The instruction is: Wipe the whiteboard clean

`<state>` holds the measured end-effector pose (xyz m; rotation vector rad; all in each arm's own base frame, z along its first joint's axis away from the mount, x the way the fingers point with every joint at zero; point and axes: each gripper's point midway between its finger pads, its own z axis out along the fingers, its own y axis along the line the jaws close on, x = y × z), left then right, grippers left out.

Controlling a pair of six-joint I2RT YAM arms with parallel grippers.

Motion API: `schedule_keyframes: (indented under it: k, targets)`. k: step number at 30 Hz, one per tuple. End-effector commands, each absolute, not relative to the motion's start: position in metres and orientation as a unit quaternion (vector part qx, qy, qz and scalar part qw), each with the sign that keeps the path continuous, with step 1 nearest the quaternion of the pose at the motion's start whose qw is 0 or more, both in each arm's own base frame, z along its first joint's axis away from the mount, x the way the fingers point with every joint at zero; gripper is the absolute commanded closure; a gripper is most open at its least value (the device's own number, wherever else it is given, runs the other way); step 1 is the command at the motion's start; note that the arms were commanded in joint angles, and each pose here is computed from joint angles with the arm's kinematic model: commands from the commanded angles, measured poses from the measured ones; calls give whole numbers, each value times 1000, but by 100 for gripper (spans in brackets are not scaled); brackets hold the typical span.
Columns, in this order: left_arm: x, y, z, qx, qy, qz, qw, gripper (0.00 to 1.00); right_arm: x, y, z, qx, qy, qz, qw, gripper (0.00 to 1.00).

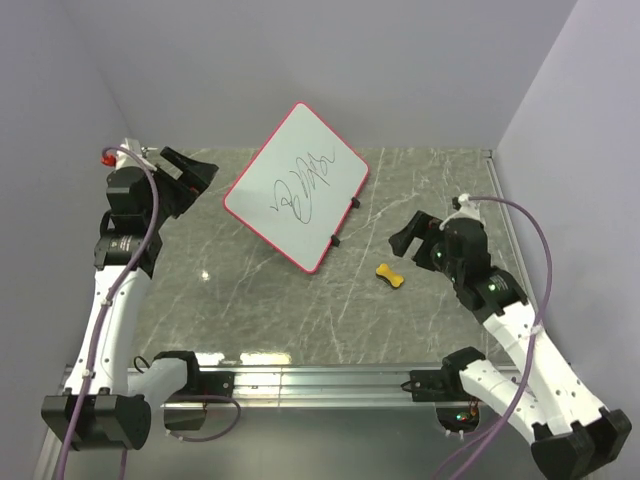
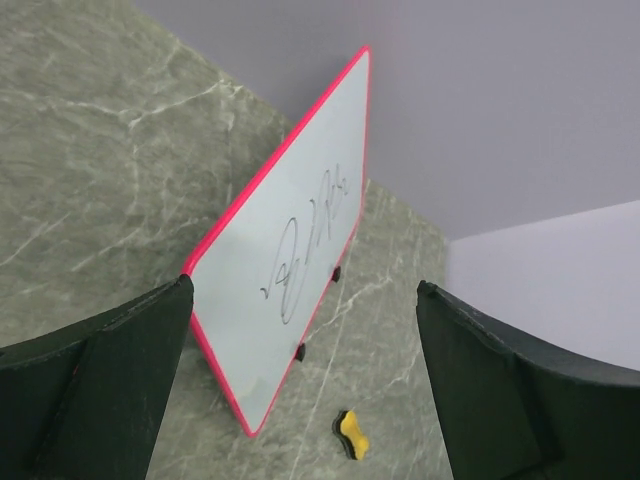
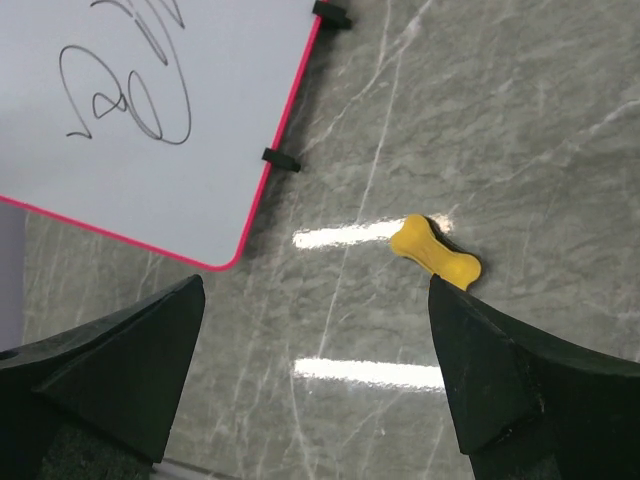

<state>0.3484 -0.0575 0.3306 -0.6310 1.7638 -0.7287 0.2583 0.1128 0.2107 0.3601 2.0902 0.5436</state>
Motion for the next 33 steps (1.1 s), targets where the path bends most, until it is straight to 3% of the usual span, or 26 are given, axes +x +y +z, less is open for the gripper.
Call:
schedule_keyframes:
  k: [1,8,13,33]
  targets:
    - [354,-57,358,-263,710,-326,566,1,268,130,229,107,864,234,432,1]
    - [386,-44,290,-256,832,-214,443,1,288,143,201,50,933,171,312,1]
    - [390,-49,299,-185,836,-214,470,1,290,135,144,23,977,87,194,2]
    - [417,-65,267,-122,854,-237,447,2,277,111,48,-30,996,-53,66,9]
